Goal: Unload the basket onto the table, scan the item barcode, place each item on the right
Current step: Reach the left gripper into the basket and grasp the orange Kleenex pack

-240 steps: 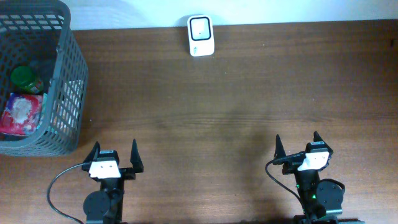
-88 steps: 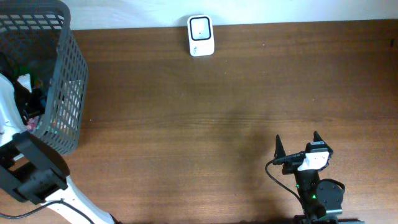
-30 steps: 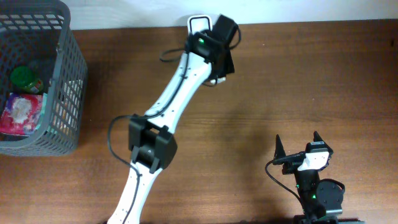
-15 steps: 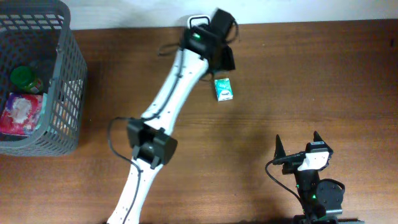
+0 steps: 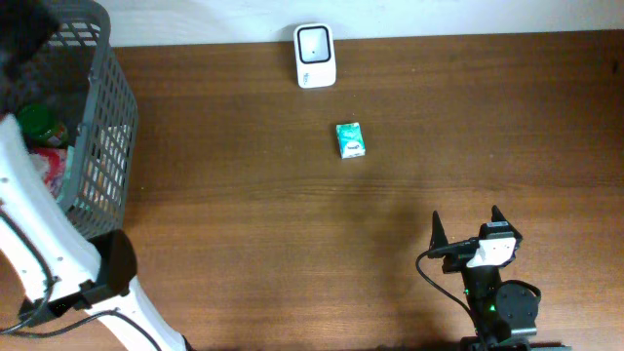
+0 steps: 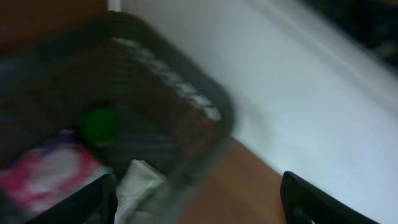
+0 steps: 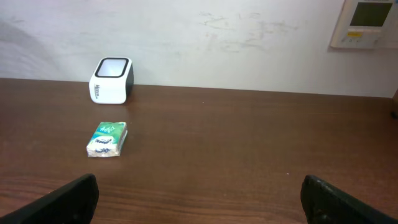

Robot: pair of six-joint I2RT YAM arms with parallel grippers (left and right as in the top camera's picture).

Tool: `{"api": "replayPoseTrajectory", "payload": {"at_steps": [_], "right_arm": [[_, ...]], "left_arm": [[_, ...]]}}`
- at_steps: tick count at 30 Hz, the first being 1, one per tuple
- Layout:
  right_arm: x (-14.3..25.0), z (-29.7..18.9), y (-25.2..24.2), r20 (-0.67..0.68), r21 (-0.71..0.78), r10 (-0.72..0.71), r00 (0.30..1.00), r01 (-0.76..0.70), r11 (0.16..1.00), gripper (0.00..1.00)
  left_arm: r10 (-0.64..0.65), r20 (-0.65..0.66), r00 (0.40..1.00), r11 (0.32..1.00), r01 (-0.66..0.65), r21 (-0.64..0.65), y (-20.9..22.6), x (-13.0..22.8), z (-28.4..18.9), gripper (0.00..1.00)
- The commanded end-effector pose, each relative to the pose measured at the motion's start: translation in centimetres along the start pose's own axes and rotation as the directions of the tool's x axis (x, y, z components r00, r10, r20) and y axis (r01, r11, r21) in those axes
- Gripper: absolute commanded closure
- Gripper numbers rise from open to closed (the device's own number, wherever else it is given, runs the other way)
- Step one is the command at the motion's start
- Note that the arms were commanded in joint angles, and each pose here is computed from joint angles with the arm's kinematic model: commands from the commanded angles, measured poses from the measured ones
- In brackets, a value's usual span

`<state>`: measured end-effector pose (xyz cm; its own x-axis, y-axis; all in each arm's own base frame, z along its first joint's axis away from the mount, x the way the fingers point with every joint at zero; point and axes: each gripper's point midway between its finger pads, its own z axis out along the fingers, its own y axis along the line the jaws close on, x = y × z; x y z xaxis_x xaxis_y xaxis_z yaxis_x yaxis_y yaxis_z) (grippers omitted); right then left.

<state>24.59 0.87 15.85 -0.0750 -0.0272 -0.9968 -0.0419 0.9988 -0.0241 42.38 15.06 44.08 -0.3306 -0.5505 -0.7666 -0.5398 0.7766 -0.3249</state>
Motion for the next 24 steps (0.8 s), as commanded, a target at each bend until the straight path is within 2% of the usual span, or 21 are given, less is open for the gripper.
{"api": "replayPoseTrajectory", "payload": {"at_steps": [1,3,6,9,10,12,13,15,16,18,24], "right_arm": [[0.3,0.0,-0.2,-0.004,0.009,0.012,1.000,-0.012,1.000,0.01],[0.3,0.0,-0.2,-0.004,0.009,0.012,1.000,-0.012,1.000,0.01],[0.3,0.0,-0.2,-0.004,0.009,0.012,1.000,-0.012,1.000,0.01],[0.3,0.0,-0.2,-0.004,0.009,0.012,1.000,-0.012,1.000,0.01],[0.3,0.0,-0.2,-0.004,0.009,0.012,1.000,-0.012,1.000,0.01],[0.3,0.0,-0.2,-0.004,0.009,0.012,1.000,-0.012,1.000,0.01],[0.3,0.0,-0.2,-0.004,0.009,0.012,1.000,-0.012,1.000,0.01],[0.3,0.0,-0.2,-0.004,0.009,0.012,1.000,-0.012,1.000,0.01],[0.3,0.0,-0.2,-0.004,0.009,0.012,1.000,-0.012,1.000,0.01],[0.3,0.0,-0.2,-0.004,0.009,0.012,1.000,-0.012,1.000,0.01],[0.3,0.0,-0.2,-0.004,0.009,0.012,1.000,-0.012,1.000,0.01]], "left_arm": [[0.108,-0.120,0.987,0.977,-0.127,-0.168,6.9,0.9,2.8,0.11],[0.083,-0.257,0.963,0.960,-0.147,-0.239,10.9,3.3,5.2,0.10],[0.075,-0.467,0.881,0.937,-0.223,-0.270,15.2,8.1,8.9,0.11],[0.024,-0.563,0.826,0.934,-0.219,-0.283,17.6,11.4,10.9,0.16],[0.041,-0.607,0.793,0.938,-0.239,-0.249,18.1,12.9,11.6,0.22],[0.077,-0.675,0.733,0.945,-0.269,-0.184,18.7,15.4,12.7,0.21],[0.066,-0.695,0.716,0.945,-0.268,-0.187,19.2,16.3,12.9,0.22],[0.100,-0.726,0.680,0.961,-0.254,-0.106,18.9,17.9,13.4,0.34],[0.154,-0.735,0.660,0.971,-0.238,-0.011,18.1,18.6,13.7,0.34],[0.203,-0.743,0.638,0.974,-0.212,0.084,17.2,19.7,13.9,0.34],[0.208,-0.787,0.581,0.972,-0.213,0.100,18.4,23.0,14.9,0.31]]}}
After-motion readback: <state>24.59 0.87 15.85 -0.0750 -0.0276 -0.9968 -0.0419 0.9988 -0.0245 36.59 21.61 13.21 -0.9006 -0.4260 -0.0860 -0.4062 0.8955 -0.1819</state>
